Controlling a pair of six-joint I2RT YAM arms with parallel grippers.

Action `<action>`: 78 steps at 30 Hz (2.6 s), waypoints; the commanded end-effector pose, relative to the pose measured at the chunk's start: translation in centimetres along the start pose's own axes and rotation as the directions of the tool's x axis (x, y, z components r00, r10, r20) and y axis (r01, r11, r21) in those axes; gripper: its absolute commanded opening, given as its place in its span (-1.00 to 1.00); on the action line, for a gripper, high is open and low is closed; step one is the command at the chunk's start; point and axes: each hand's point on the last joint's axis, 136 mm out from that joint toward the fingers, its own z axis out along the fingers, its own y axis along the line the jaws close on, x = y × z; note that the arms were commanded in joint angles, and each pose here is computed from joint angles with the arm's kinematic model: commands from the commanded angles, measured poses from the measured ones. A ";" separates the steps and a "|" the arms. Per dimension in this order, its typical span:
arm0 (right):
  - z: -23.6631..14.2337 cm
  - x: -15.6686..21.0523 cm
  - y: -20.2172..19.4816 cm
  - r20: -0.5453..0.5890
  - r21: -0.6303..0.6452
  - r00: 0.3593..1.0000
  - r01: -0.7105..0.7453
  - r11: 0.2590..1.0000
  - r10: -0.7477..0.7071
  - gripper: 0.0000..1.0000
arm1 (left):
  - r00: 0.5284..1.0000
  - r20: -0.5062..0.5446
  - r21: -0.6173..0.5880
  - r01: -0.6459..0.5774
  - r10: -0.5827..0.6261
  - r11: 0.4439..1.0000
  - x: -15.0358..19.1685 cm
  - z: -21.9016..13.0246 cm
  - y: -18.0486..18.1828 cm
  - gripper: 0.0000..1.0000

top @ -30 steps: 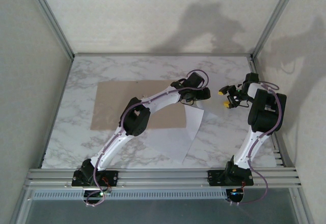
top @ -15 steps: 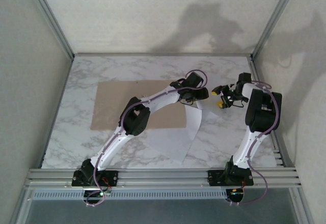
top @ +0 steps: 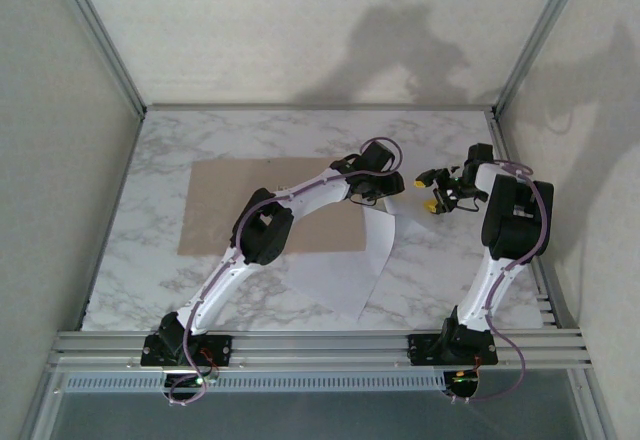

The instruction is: Put the files into the folder

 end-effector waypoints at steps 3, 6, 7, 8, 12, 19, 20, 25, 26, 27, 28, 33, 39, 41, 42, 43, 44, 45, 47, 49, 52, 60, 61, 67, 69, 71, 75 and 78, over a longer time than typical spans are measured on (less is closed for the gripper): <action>-1.6 0.5 1.7 -0.005 -0.011 1.000 -0.003 1.000 0.003 0.25 | 0.995 -0.096 0.029 0.034 -0.031 0.999 2.9 1.1 0.1 -0.06; -2.6 0.4 2.9 0.007 -0.026 1.000 0.014 1.000 -0.014 0.25 | 0.995 -0.095 0.039 0.044 -0.040 0.998 2.7 1.0 0.0 -0.12; -3.0 0.5 3.2 0.011 -0.031 1.000 0.020 0.999 -0.020 0.26 | 0.995 -0.095 0.044 0.048 -0.043 0.998 2.6 0.9 0.0 -0.13; -3.3 0.5 3.5 0.016 -0.036 1.000 0.024 0.999 -0.024 0.26 | 0.994 -0.095 0.046 0.051 -0.047 0.998 2.5 0.8 0.0 -0.14; -5.0 0.7 4.5 0.038 -0.071 0.999 0.034 0.997 -0.031 0.27 | 0.994 -0.096 0.070 0.066 -0.059 0.995 2.3 0.4 -0.5 -0.17; -8.5 1.2 5.5 0.068 -0.180 0.998 0.021 0.983 -0.009 0.29 | 0.992 -0.091 0.127 0.094 -0.083 0.987 1.5 -0.5 -1.7 -0.26; -8.9 1.2 5.6 0.072 -0.193 0.997 0.019 0.981 -0.005 0.29 | 0.992 -0.093 0.133 0.097 -0.085 0.986 1.5 -0.6 -1.9 -0.27; -10.7 2.0 6.4 0.075 -0.272 0.997 0.019 0.962 0.001 0.30 | 0.990 -0.097 0.185 0.116 -0.099 0.976 0.9 -1.6 -3.4 -0.29; -11.0 2.2 6.5 0.071 -0.294 0.997 0.016 0.956 0.005 0.30 | 0.990 -0.096 0.197 0.118 -0.101 0.973 0.8 -1.9 -3.8 -0.29; -11.3 2.4 6.7 0.065 -0.320 0.998 0.010 0.947 0.012 0.31 | 0.990 -0.097 0.208 0.121 -0.103 0.971 0.7 -2.3 -4.1 -0.29; -11.5 2.5 6.8 0.059 -0.340 0.998 0.002 0.940 0.019 0.31 | 0.989 -0.098 0.216 0.125 -0.106 0.968 0.5 -2.5 -4.3 -0.29; -12.8 3.5 7.4 0.038 -0.418 0.999 -0.015 0.908 0.034 0.32 | 0.987 -0.098 0.281 0.148 -0.125 0.948 -0.3 -4.6 -5.8 -0.30; -14.4 4.4 7.9 0.032 -0.461 0.999 -0.023 0.887 0.042 0.33 | 0.985 -0.101 0.346 0.164 -0.137 0.924 -1.0 -6.8 -7.5 -0.32; -14.7 4.6 8.0 0.035 -0.469 0.998 -0.026 0.883 0.048 0.33 | 0.985 -0.100 0.361 0.170 -0.143 0.917 -1.3 -7.5 -7.8 -0.31; -14.9 4.7 8.2 0.036 -0.473 0.998 -0.023 0.881 0.046 0.34 | 0.984 -0.101 0.367 0.174 -0.146 0.914 -1.3 -7.8 -7.9 -0.32; -15.1 4.8 8.2 0.038 -0.475 0.998 -0.022 0.880 0.046 0.34 | 0.984 -0.103 0.374 0.177 -0.149 0.911 -1.4 -8.0 -7.9 -0.32; -15.2 5.0 8.3 0.037 -0.479 0.998 -0.025 0.878 0.049 0.34 | 0.983 -0.103 0.380 0.181 -0.153 0.907 -1.4 -8.2 -8.0 -0.32; -15.4 5.1 8.5 0.035 -0.485 0.998 -0.023 0.874 0.046 0.35 | 0.982 -0.104 0.387 0.185 -0.156 0.904 -1.4 -8.5 -8.1 -0.33; -15.6 5.4 8.7 0.030 -0.494 0.998 -0.026 0.869 0.047 0.35 | 0.981 -0.106 0.395 0.190 -0.161 0.899 -1.4 -9.0 -8.2 -0.33; -15.7 5.5 8.8 0.030 -0.498 0.999 -0.025 0.867 0.045 0.35 | 0.981 -0.108 0.405 0.194 -0.164 0.894 -1.5 -9.5 -8.3 -0.34; -15.9 5.8 8.8 0.030 -0.499 0.998 -0.027 0.866 0.049 0.35 | 0.980 -0.115 0.411 0.198 -0.165 0.890 -1.4 -10.1 -8.2 -0.34; -16.2 6.5 8.7 0.031 -0.493 0.998 -0.028 0.869 0.050 0.36 | 0.976 -0.112 0.434 0.219 -0.189 0.874 -1.6 -11.9 -8.0 -0.37; -16.2 6.7 8.6 0.033 -0.491 0.998 -0.026 0.871 0.048 0.36 | 0.975 -0.106 0.438 0.222 -0.195 0.871 -1.8 -12.3 -8.0 -0.38; -16.5 8.0 8.5 0.037 -0.500 0.998 -0.020 0.866 0.045 0.39 | 0.969 -0.083 0.462 0.243 -0.231 0.853 -2.9 -14.8 -7.8 -0.41; -16.5 8.5 8.2 0.038 -0.504 0.998 -0.023 0.863 0.048 0.39 | 0.966 -0.076 0.467 0.254 -0.247 0.847 -3.2 -15.4 -7.5 -0.43; -16.2 9.0 8.0 0.034 -0.512 0.998 -0.030 0.859 0.055 0.40 | 0.962 -0.067 0.477 0.263 -0.264 0.839 -3.6 -16.1 -7.3 -0.44; -15.5 10.0 7.6 0.030 -0.511 0.998 -0.032 0.859 0.056 0.42 | 0.959 -0.052 0.484 0.268 -0.279 0.833 -4.2 -17.2 -7.0 -0.45; -14.8 10.7 7.4 0.022 -0.517 0.998 -0.039 0.855 0.058 0.42 | 0.956 -0.042 0.488 0.273 -0.290 0.829 -4.6 -18.0 -6.9 -0.46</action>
